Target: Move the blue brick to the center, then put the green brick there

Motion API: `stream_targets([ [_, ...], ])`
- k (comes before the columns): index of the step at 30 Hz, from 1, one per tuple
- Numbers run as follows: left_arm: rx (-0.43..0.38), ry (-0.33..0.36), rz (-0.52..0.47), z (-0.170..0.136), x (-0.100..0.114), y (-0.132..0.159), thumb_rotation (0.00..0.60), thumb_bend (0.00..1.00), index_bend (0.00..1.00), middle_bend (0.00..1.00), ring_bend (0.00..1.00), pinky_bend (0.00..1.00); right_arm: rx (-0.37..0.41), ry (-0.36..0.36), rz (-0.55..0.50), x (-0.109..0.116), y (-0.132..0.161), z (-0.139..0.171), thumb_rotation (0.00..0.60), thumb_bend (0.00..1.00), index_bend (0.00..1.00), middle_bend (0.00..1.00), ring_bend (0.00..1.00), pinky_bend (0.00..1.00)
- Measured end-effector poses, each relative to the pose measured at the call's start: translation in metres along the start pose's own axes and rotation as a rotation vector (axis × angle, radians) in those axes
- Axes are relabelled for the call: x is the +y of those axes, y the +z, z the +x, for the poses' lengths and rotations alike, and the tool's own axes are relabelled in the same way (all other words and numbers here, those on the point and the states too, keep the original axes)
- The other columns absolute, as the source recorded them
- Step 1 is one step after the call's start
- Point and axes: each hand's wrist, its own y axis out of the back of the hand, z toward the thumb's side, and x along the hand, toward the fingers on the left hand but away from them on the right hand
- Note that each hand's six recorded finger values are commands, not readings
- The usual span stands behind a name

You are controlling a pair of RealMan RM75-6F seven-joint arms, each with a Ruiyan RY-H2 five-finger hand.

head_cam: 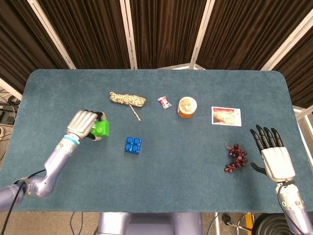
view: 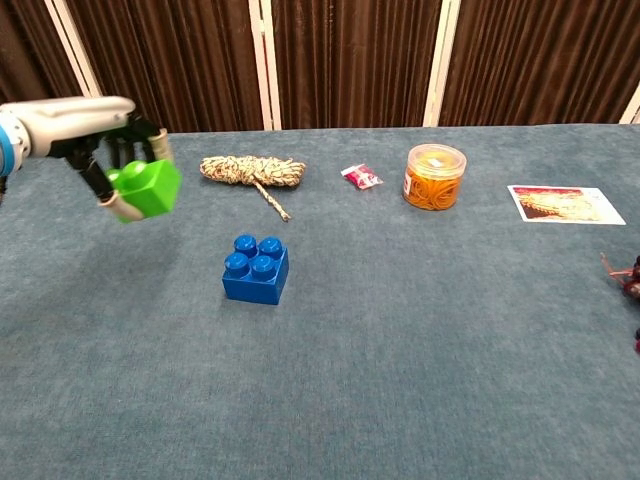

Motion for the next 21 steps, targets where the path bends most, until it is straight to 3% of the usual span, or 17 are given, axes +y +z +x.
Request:
stream_targets([
  [4,-0.12,-0.03,0.014,0.001,0.01,0.042,0.6,0.01,0.43,0.45,0.42,0.38,-0.002,0.002,-0.001,0.0,0.001,0.0,0.6,0.0,0.0,0.0,0.0,0.0],
  [9,-0.193,-0.065,0.078,0.013,0.009,0.075,0.6,0.01,0.43,0.45,0.42,0.38,-0.004,0.004,0.001,0.0,0.0,0.0,0.6,0.0,0.0,0.0,0.0,0.0],
  [21,-0.175,-0.171,0.123,0.03,-0.023,0.096,0.6,0.01,0.43,0.44,0.42,0.38,-0.01,0.017,-0.002,-0.002,-0.001,0.0,0.6,0.0,0.0,0.0,0.0,0.0],
])
